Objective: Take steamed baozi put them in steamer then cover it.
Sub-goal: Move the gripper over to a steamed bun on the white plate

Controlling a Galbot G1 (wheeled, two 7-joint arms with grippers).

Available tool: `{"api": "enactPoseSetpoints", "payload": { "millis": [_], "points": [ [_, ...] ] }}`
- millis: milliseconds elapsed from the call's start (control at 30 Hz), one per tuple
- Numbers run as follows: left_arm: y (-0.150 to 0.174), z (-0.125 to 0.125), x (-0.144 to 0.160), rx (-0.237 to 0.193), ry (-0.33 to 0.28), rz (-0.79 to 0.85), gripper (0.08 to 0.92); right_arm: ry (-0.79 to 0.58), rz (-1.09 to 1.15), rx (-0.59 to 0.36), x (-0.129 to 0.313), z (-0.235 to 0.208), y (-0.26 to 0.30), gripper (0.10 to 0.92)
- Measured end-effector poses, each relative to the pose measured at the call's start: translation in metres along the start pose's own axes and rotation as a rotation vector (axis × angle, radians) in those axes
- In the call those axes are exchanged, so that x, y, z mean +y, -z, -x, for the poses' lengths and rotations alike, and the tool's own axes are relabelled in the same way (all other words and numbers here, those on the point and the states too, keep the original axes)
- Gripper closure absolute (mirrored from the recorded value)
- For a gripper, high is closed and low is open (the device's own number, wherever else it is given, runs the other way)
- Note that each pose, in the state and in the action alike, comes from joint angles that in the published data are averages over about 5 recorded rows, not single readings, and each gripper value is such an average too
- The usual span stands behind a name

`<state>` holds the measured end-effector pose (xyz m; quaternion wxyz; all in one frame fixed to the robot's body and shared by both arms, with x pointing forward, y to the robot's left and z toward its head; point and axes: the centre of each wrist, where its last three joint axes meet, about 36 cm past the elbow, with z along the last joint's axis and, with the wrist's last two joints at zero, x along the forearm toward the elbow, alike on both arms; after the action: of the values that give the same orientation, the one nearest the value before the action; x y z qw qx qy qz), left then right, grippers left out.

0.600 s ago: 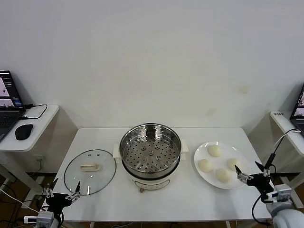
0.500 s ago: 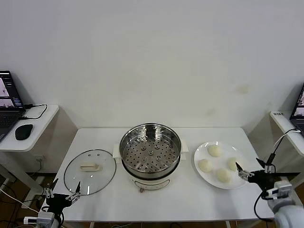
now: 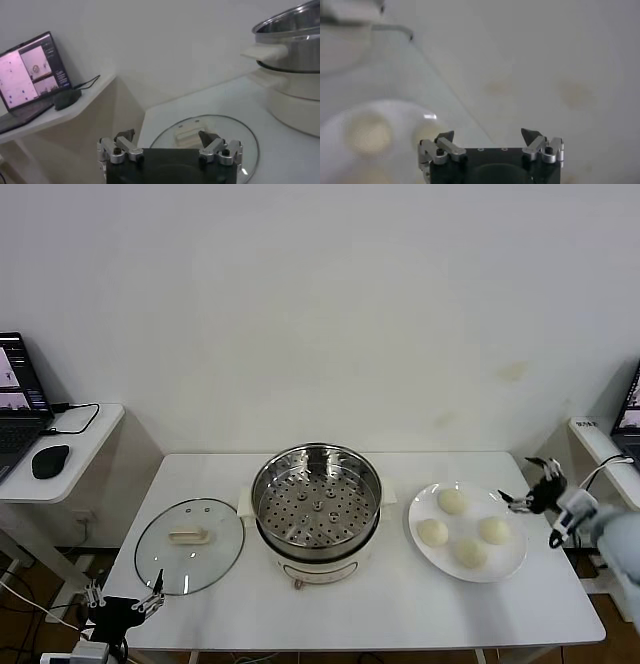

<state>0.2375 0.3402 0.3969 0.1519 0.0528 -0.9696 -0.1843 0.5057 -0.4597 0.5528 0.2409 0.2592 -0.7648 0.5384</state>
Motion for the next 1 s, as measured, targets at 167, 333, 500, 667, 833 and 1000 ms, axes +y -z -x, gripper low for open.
{"api": "enactPoseSetpoints", "payload": {
  "millis": [167, 333, 500, 667, 833, 1000],
  "points": [
    [0.000, -0.003, 0.000, 0.002, 0.008, -0.001, 0.177, 0.147, -0.129, 0.033, -0.029, 0.027, 0.009, 0.199],
    [0.000, -0.005, 0.000, 0.005, 0.007, 0.001, 0.177, 0.266, -0.214, 0.055, -0.046, 0.060, 0.018, 0.200],
    [-0.002, -0.007, -0.001, 0.012, 0.010, 0.001, 0.177, 0.349, -0.254, 0.077, -0.049, 0.091, 0.025, 0.199],
    [-0.004, -0.009, -0.003, 0.021, 0.009, 0.006, 0.177, 0.390, -0.276, 0.094, -0.047, 0.118, 0.031, 0.200],
    [-0.004, -0.011, -0.003, 0.026, 0.008, 0.014, 0.177, 0.410, -0.280, 0.100, -0.046, 0.139, 0.036, 0.200],
    [-0.007, -0.012, -0.004, 0.036, 0.014, 0.015, 0.177, 0.435, -0.279, 0.110, -0.040, 0.157, 0.040, 0.200]
  ]
}}
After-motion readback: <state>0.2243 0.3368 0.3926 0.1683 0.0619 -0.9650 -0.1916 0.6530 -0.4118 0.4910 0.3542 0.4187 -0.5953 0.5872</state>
